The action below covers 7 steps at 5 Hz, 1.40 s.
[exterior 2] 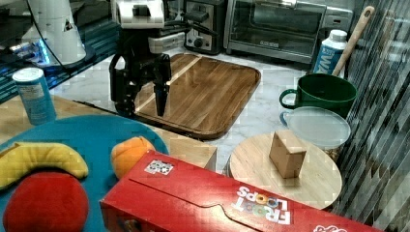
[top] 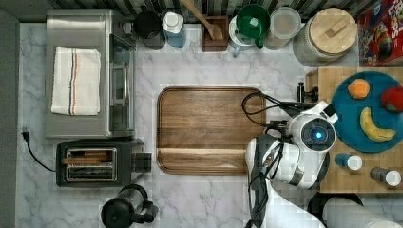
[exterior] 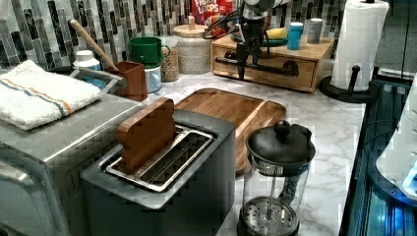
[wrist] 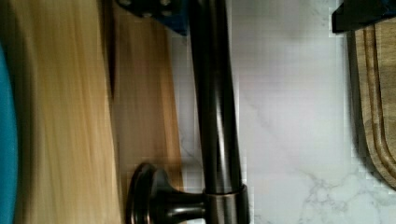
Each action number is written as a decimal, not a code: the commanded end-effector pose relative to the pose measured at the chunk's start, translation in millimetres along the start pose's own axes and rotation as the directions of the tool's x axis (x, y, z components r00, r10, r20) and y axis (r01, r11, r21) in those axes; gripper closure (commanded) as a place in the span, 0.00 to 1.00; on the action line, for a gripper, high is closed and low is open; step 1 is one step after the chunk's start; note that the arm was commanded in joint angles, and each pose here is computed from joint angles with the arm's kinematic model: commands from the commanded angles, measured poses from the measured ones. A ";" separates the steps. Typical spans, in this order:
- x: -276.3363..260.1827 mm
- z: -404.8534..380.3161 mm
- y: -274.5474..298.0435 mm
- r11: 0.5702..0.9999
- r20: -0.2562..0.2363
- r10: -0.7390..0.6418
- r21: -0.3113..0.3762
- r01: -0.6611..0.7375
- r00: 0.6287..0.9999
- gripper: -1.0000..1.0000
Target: Open the drawer.
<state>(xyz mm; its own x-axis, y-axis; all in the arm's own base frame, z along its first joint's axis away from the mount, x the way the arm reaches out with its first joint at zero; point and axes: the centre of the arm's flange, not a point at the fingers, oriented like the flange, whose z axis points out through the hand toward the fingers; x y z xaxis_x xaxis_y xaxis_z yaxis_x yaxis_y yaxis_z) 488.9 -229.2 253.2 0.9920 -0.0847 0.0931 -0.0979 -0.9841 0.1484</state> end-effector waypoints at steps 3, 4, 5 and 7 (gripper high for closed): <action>17.6 -10.7 -183.7 0.971 0.007 -0.209 0.123 0.207 0.978 0.00; 14.7 -25.4 -201.5 0.976 0.051 -0.179 0.132 0.171 0.982 0.00; 13.7 -35.0 -216.0 0.981 0.074 -0.142 0.143 0.131 0.987 0.00; 16.9 -37.9 -234.2 0.987 0.110 -0.077 0.149 0.060 0.991 0.00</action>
<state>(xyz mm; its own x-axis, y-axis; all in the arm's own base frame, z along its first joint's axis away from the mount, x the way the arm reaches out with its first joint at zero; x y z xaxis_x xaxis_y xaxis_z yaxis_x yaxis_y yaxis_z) 519.8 -76.3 247.8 0.9993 -0.0272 -0.0240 -0.0262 -0.9988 0.0417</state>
